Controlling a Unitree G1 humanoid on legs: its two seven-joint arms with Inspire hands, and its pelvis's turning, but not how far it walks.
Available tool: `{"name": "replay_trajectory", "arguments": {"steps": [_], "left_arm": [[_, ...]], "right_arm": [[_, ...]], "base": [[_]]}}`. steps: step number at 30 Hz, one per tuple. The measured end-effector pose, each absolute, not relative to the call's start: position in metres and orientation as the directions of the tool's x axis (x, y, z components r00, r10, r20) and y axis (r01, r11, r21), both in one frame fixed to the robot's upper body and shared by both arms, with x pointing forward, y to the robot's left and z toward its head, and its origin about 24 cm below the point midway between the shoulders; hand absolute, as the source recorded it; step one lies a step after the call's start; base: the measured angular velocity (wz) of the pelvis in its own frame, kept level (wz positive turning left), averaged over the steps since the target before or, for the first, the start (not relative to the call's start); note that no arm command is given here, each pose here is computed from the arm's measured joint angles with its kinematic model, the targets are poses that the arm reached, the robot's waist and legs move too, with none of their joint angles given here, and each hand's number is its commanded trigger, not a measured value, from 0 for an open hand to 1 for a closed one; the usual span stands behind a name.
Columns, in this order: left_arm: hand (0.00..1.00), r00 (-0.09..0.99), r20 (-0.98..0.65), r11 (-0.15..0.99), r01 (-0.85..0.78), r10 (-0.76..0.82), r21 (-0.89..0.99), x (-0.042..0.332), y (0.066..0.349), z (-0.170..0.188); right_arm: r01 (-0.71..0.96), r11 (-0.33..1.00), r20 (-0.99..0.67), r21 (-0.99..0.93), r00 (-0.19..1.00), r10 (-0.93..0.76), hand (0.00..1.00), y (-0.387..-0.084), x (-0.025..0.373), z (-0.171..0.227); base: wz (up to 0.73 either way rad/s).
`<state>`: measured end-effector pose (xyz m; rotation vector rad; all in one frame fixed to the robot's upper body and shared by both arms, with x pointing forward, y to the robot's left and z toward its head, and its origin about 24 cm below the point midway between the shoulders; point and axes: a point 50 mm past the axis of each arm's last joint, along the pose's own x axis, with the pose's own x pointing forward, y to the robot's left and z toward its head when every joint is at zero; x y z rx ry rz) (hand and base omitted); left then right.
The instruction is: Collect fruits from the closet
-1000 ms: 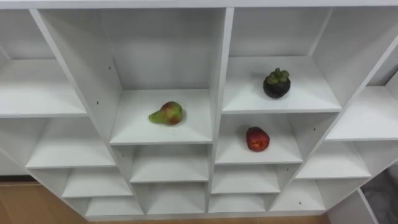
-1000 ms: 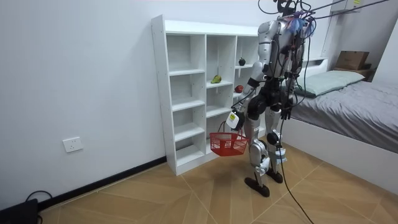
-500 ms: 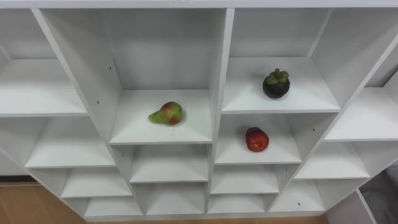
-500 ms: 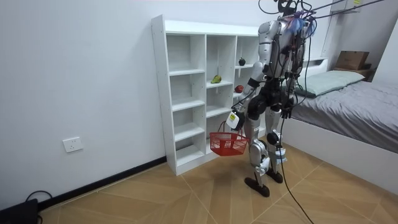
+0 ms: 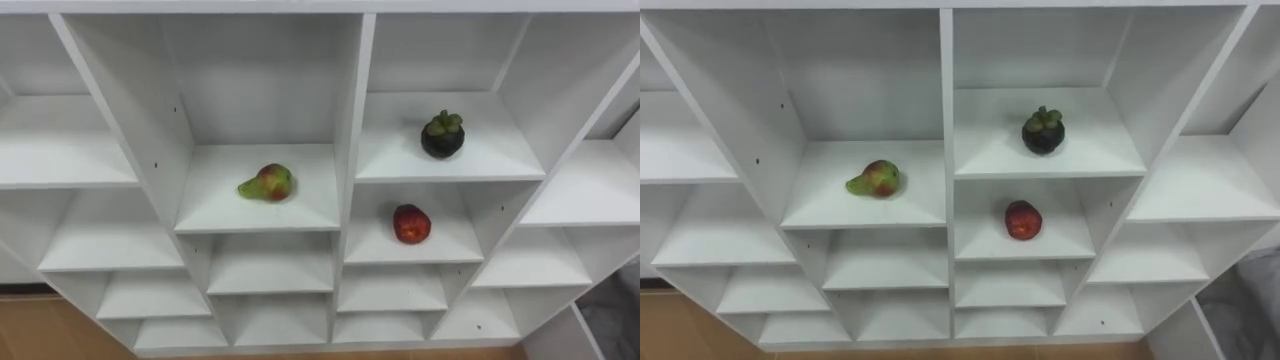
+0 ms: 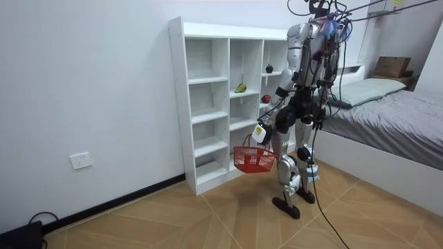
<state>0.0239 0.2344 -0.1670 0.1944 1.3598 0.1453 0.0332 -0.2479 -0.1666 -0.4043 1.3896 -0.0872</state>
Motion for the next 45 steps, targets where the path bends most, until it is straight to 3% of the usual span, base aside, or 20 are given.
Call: {"name": "replay_trajectory", "arguments": {"steps": [12, 23, 29, 38, 45], "left_arm": [[1.00, 0.294, -0.932, 0.975, 0.000, 0.211, 0.220, 0.040, 0.234, -0.165], [1.00, 0.369, -0.912, 0.980, 0.012, 0.180, 0.198, 0.053, 0.232, -0.162], [1.00, 0.413, -0.900, 0.986, 0.029, 0.139, 0.166, 0.062, 0.231, -0.158], [1.00, 0.479, -0.875, 0.990, 0.065, 0.078, 0.124, 0.071, 0.228, -0.151], [1.00, 0.490, -0.869, 0.989, 0.081, 0.066, 0.121, 0.070, 0.226, -0.149]], "right_arm": [[0.039, 0.944, -0.886, -0.327, 0.335, -0.320, 0.00, -0.248, 0.057, -0.161], [0.079, 0.911, -0.602, -0.406, 0.726, -0.332, 0.00, -0.244, 0.125, -0.110], [0.101, 0.896, -0.401, -0.433, 0.868, -0.292, 0.00, -0.232, 0.150, -0.069], [0.164, 0.877, -0.102, -0.453, 0.967, -0.234, 0.00, -0.218, 0.179, -0.005], [0.216, 0.856, -0.007, -0.469, 0.969, -0.248, 0.00, -0.216, 0.178, 0.014]], "base": [[-0.01], [-0.06], [-0.03], [-0.03], [-0.02]]}}
